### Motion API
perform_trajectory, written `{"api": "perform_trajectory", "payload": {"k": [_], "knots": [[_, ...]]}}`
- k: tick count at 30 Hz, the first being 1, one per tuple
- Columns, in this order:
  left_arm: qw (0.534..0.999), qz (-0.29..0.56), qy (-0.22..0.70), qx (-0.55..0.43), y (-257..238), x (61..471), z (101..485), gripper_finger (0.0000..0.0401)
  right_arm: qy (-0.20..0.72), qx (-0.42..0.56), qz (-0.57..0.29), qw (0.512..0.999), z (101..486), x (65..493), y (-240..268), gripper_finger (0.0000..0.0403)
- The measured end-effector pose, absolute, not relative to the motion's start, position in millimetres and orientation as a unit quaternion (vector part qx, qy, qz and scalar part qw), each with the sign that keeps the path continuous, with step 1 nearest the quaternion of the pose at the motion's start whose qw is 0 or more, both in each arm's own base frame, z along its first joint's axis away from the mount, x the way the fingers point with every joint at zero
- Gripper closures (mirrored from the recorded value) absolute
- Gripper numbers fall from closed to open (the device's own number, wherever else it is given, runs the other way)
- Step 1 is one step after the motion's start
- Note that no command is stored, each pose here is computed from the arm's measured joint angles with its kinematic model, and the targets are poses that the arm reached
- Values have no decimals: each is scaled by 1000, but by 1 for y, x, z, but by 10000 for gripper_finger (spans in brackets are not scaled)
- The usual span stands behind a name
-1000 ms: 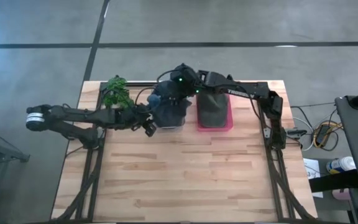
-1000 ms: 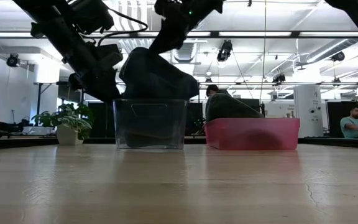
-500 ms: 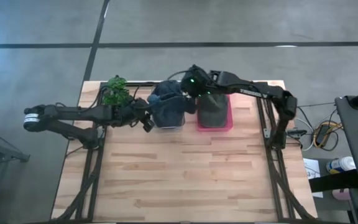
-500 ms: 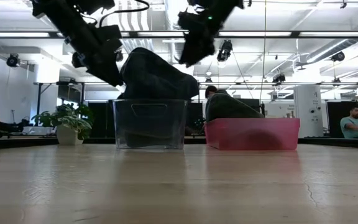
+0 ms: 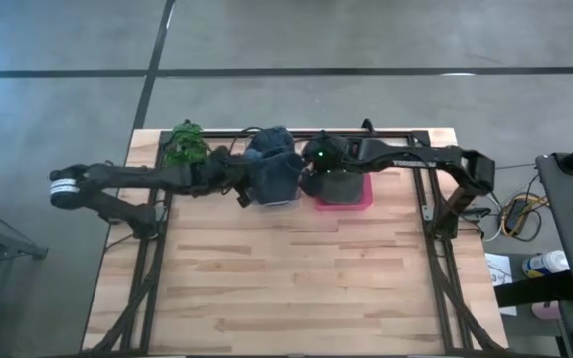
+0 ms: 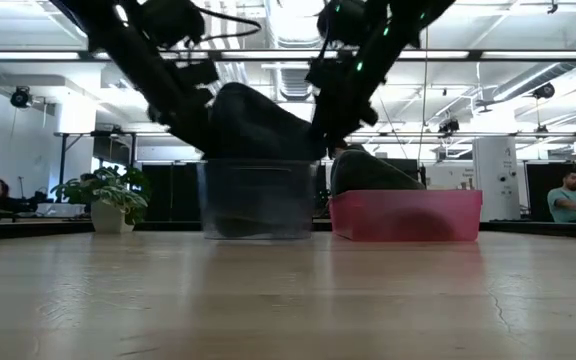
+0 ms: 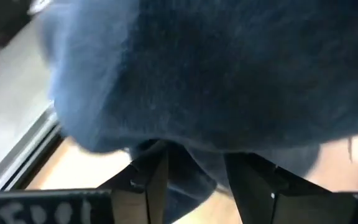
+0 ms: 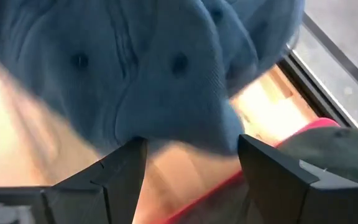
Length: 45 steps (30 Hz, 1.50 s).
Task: Pick & Place hat
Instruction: Put the blue cap into the transparent bin, then return to Home Position
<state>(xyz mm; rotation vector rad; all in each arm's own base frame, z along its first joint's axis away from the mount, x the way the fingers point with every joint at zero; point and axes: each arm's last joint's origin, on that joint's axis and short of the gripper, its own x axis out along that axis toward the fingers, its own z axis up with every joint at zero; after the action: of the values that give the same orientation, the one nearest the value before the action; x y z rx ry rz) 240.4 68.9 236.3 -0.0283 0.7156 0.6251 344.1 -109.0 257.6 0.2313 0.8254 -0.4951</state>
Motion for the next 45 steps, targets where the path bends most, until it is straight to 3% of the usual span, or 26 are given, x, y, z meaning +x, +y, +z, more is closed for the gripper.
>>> {"api": "perform_trajectory", "payload": {"k": [8, 18, 34, 39, 45], "knots": [[885, 263, 385, 3, 78, 266, 211, 248, 401, 124, -236, 876, 235, 367, -142, 162], [884, 272, 379, 26, 76, 267, 237, 248, 427, 146, -242, 859, 208, 376, -157, 168], [827, 342, 426, 131, 74, 233, 252, 248, 429, 85, -224, 871, 247, 356, -147, 165], [854, 334, 382, 111, 69, 219, 272, 248, 419, 57, -206, 882, 271, 348, -130, 165], [916, 290, 275, -43, 59, 202, 302, 248, 382, 49, -142, 912, 305, 329, -100, 165]]}}
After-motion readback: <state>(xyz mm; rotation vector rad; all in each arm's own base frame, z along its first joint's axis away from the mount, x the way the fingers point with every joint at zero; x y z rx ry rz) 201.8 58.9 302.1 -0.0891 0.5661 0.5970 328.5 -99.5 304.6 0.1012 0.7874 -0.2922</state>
